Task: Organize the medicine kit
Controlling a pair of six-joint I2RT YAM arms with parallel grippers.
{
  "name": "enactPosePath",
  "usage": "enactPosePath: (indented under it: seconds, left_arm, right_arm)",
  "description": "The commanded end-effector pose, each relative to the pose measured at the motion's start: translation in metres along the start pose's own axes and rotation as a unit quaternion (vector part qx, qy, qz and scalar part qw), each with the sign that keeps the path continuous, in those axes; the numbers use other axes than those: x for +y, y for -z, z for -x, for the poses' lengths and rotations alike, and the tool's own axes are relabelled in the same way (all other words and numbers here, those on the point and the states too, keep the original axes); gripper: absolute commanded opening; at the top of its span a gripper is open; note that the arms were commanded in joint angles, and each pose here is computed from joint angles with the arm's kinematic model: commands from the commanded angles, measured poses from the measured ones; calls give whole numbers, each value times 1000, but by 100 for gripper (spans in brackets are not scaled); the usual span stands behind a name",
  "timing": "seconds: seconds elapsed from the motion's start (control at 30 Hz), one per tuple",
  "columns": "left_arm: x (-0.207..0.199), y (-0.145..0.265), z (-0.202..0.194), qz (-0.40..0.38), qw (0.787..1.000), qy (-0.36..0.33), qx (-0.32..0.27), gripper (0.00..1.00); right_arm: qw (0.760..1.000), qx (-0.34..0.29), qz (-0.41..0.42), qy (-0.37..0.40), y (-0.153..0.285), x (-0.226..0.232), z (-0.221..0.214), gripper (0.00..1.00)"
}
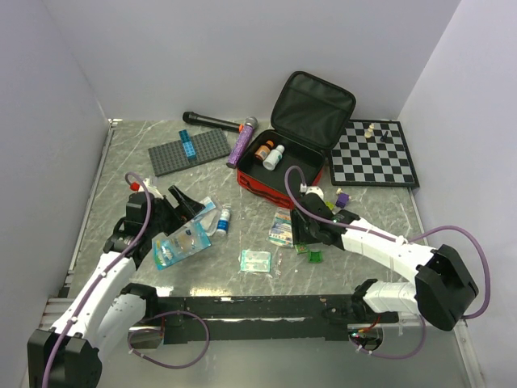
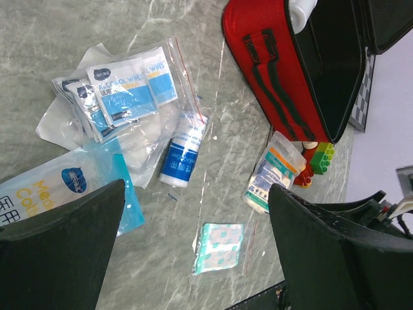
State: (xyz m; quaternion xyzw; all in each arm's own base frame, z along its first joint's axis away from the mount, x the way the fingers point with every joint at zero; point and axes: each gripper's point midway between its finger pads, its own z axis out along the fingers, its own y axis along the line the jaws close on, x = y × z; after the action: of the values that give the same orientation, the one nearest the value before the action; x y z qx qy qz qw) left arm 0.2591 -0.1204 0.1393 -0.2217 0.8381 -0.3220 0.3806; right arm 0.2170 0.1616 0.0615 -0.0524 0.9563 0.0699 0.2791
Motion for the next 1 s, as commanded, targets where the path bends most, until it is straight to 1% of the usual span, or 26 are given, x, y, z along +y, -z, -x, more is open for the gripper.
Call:
enactPosePath:
  seconds: [0.0, 0.1, 0.3, 0.53, 0.67, 0.77, 0.9, 0.97]
  left_arm:
    - [-6, -1, 5, -11, 1000, -2, -9, 96]
    - [-5, -2, 4, -12, 1000, -1, -8, 97]
    - [-4, 0, 8, -1, 1000, 0, -16, 96]
    - [17, -5, 10, 57, 998, 16, -18, 97]
    - [23, -9, 6, 69, 997, 26, -11, 98]
    - [28, -8, 8, 85, 996, 29, -18, 98]
    - [37, -2, 15, 120, 992, 30, -34, 99]
    - [47, 1, 18, 149, 987, 32, -46, 98]
  right_arm:
    - [1000, 26, -5, 6, 0, -5, -19, 65]
    - [1000, 22, 2, -3, -1, -2, -17, 65]
    - [998, -29, 47, -12, 11, 21, 17, 68]
    - [994, -60, 88, 30, 21, 56, 44, 69]
    - [990, -68, 112, 51, 25, 81, 56, 69]
    - [984, -62, 147, 84, 25, 106, 54, 70]
    - [978, -57, 163, 121, 27, 133, 53, 72]
    - [976, -56, 171, 126, 26, 141, 51, 72]
